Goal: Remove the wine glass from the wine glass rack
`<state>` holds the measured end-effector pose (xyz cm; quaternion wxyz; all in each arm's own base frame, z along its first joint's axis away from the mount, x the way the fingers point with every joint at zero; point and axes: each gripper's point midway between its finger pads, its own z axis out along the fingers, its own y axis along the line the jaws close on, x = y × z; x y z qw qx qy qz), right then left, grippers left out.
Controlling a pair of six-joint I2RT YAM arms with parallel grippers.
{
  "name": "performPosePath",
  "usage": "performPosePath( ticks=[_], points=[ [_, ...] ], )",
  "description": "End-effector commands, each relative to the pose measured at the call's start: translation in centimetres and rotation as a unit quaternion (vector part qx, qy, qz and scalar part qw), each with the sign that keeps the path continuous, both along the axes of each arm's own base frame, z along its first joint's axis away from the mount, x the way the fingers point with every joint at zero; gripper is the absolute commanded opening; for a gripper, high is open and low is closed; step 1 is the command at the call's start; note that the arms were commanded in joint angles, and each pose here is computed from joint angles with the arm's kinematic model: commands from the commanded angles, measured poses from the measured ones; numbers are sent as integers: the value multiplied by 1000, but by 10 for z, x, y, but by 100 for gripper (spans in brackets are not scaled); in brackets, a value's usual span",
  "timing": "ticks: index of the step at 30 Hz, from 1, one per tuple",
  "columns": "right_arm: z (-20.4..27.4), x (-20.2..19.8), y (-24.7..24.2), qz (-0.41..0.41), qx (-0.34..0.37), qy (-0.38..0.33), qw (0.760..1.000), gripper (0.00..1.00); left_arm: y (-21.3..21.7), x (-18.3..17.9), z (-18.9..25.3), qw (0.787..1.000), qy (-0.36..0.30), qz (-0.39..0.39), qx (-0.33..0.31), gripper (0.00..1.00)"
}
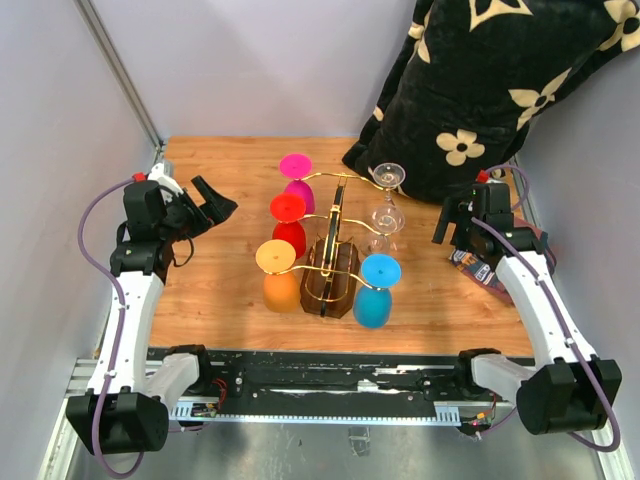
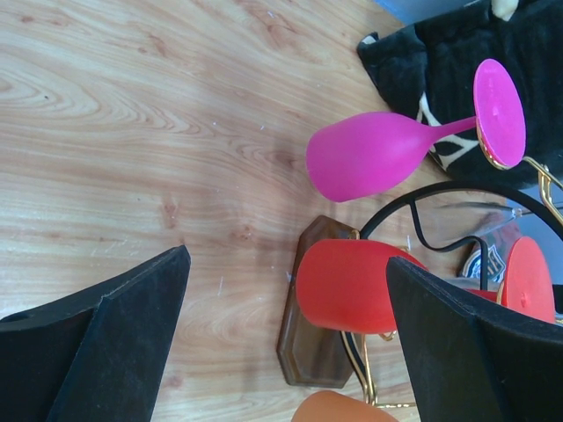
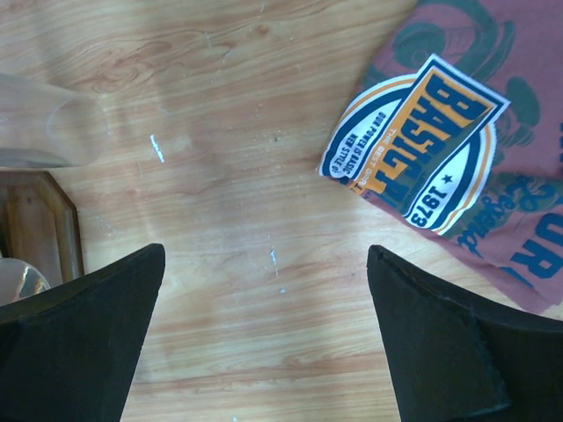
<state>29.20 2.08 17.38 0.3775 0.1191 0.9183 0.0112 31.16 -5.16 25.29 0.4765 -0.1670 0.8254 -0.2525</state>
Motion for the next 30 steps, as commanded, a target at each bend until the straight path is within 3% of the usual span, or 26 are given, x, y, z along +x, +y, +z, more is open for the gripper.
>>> performPosePath(
  ticks=[1,5,11,16,20,22,30],
  points=[
    [23,2,18,34,62,-21,997,98,2,-2,17,1000,-21,0,9,100],
    [52,9,26,53,79,-89,991,98,2,-3,16,1000,-20,1,5,100],
    [78,13,42,87,109,-123,983,98,10,-3,3,1000,7,23,14,100],
    [108,31,58,99,164,-205,960,98,5,-4,1,1000,5,17,1,100],
    [122,53,76,113,230,-218,942,72,4,-7,-1,1000,7,17,-2,100],
    [128,63,80,114,246,-225,936,63,7,-9,-3,1000,12,23,5,100],
    [137,90,95,119,303,-240,915,59,5,-12,-9,1000,21,17,-1,100]
  ],
)
